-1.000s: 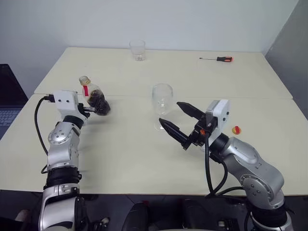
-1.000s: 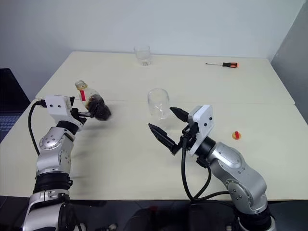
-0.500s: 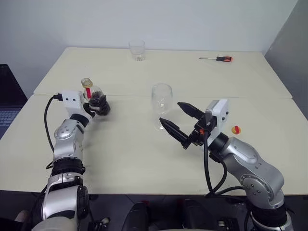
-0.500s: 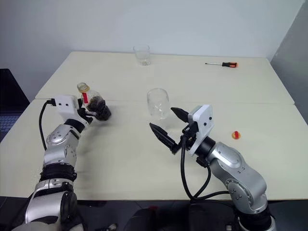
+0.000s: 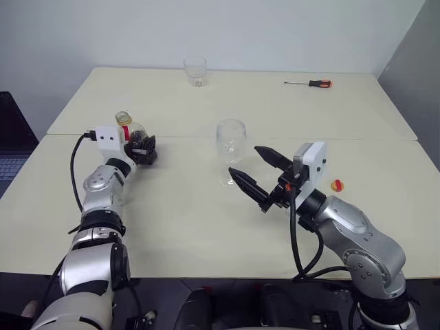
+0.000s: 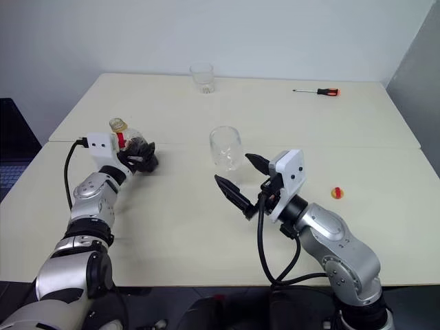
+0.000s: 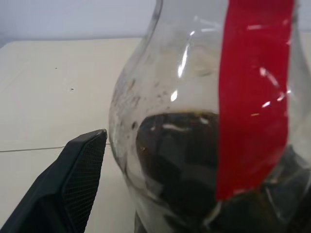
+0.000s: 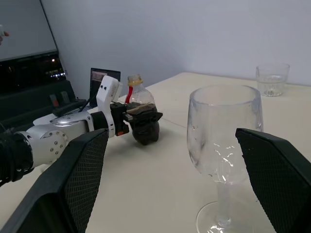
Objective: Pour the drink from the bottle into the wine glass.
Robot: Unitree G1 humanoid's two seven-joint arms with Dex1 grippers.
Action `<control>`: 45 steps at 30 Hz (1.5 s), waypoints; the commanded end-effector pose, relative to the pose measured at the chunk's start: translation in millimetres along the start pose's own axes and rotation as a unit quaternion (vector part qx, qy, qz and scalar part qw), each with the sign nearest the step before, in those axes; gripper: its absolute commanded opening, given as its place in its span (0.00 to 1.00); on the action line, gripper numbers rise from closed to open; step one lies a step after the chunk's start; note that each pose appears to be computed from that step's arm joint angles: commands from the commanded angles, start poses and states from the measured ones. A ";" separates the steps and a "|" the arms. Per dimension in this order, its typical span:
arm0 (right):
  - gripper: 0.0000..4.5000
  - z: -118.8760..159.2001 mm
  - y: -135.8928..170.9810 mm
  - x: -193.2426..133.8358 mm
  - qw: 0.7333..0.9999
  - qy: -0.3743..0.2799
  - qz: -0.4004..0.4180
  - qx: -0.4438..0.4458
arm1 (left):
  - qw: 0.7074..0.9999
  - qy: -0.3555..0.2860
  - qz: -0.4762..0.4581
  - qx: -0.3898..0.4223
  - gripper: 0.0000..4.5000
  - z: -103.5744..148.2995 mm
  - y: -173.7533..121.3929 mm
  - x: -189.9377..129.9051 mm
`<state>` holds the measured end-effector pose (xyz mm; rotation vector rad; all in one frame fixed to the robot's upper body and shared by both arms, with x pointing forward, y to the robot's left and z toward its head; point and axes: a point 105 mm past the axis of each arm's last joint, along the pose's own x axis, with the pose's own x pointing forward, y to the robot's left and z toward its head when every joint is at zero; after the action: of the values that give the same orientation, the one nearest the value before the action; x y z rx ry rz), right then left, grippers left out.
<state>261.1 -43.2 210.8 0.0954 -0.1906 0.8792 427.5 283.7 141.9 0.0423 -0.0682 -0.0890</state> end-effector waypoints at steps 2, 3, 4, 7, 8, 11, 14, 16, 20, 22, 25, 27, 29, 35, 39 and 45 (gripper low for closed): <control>1.00 10.8 5.5 -1.4 1.000 -0.022 0.004 -0.011 | 1.000 -0.024 -0.011 0.014 0.96 16.9 -0.2 4.2; 1.00 10.7 5.3 -1.6 1.000 -0.021 0.003 -0.011 | 1.000 -0.025 -0.014 0.012 0.91 17.3 -0.6 4.2; 1.00 10.6 5.0 -1.7 1.000 -0.021 0.002 -0.011 | 0.999 -0.026 -0.016 0.010 0.86 17.9 -0.9 4.2; 1.00 10.4 4.8 -1.8 1.000 -0.021 0.002 -0.012 | 0.999 -0.029 -0.019 0.010 0.65 19.1 -0.7 3.9; 1.00 10.4 4.7 -1.6 1.000 -0.021 0.001 -0.012 | 0.999 -0.029 -0.019 0.010 0.57 19.5 -0.2 3.6; 1.00 10.7 4.0 -1.3 1.000 -0.022 0.001 -0.012 | 0.999 -0.031 -0.018 0.011 0.38 20.9 1.0 3.2; 1.00 10.4 3.8 -1.1 1.000 -0.022 0.002 -0.013 | 0.999 -0.033 -0.018 0.012 0.27 22.1 1.6 3.1; 1.00 10.5 3.2 -1.2 1.000 -0.022 0.001 -0.013 | 0.999 -0.035 -0.019 0.014 0.25 23.7 1.2 3.4; 1.00 13.0 -2.0 -2.6 0.999 -0.030 -0.009 -0.006 | 0.998 -0.033 -0.037 0.034 0.23 28.2 -6.6 6.9; 1.00 14.9 -5.4 -3.8 0.999 -0.034 -0.014 -0.004 | 0.997 -0.035 -0.049 0.043 0.23 32.6 -11.8 9.1; 1.00 17.2 -12.1 -9.0 0.999 -0.034 -0.021 -0.005 | 0.991 -0.045 -0.094 0.082 0.23 46.0 -28.0 13.6; 1.00 17.9 -15.1 -13.1 0.999 -0.033 -0.023 -0.005 | 0.985 -0.047 -0.126 0.108 0.23 52.4 -39.6 15.9; 1.00 18.6 -16.0 -16.1 0.999 -0.032 -0.022 -0.006 | 0.979 -0.047 -0.152 0.129 0.23 57.4 -49.5 18.1; 1.00 22.0 -12.3 -24.1 0.999 -0.032 -0.006 -0.002 | 0.942 -0.060 -0.246 0.218 0.23 78.5 -82.2 19.9; 1.00 22.5 -9.9 -27.7 1.000 -0.028 0.007 -0.005 | 0.905 -0.075 -0.308 0.285 0.23 93.3 -103.5 18.8; 1.00 22.4 -13.1 -27.3 1.000 -0.025 0.006 -0.012 | 0.860 -0.108 -0.350 0.355 0.23 121.0 -125.9 21.0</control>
<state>256.8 -75.4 216.5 0.0999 -0.1966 0.8704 431.8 155.6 234.3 0.7321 -0.2297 -0.7966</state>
